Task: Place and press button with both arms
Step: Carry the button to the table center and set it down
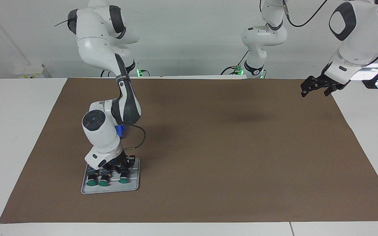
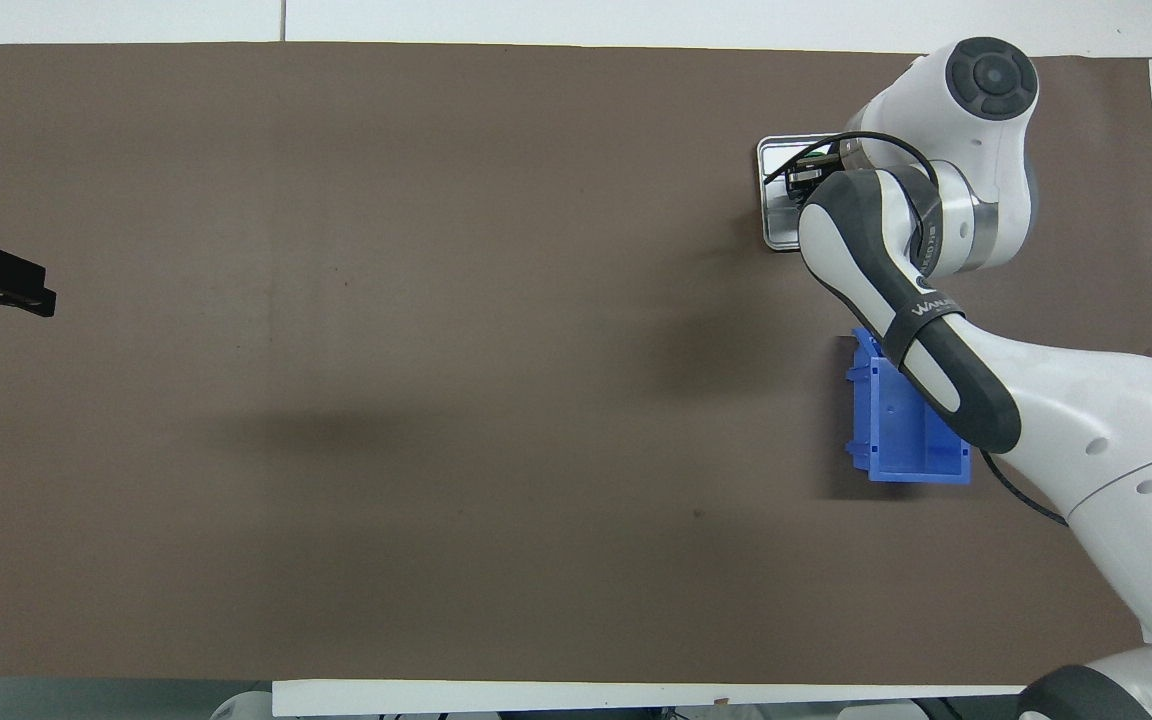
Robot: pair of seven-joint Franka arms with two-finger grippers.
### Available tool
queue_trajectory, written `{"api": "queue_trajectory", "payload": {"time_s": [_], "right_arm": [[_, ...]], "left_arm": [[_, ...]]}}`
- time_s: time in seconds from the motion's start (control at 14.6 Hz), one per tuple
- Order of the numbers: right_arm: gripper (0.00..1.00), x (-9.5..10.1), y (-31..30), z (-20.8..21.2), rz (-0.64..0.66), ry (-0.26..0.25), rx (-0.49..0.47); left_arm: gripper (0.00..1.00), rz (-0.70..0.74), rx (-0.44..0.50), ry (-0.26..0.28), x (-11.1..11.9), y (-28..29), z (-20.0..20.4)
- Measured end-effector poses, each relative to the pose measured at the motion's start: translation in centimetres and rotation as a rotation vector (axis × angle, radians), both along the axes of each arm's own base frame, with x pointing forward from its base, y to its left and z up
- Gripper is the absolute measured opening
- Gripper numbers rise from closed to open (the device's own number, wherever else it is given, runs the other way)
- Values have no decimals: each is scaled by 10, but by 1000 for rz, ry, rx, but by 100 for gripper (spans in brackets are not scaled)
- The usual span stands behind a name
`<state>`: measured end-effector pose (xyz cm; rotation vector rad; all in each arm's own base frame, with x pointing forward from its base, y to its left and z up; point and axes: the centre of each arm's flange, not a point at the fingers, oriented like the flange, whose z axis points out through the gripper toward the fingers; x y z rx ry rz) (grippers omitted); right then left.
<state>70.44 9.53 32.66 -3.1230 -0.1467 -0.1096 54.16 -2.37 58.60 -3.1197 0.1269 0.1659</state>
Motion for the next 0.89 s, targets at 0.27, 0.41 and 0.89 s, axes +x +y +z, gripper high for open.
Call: {"api": "queue_trajectory", "payload": {"time_s": [0.27, 0.41, 0.89], "right_arm": [[41, -6, 38, 29, -83, 54, -2], [41, -21, 91, 34, -185, 93, -10], [41, -90, 230, 30, -641, 163, -97]], "left_arm": [[100, 0, 0, 0, 0, 0, 0], [100, 0, 0, 0, 0, 0, 0], [100, 0, 0, -2, 0, 0, 1]]}}
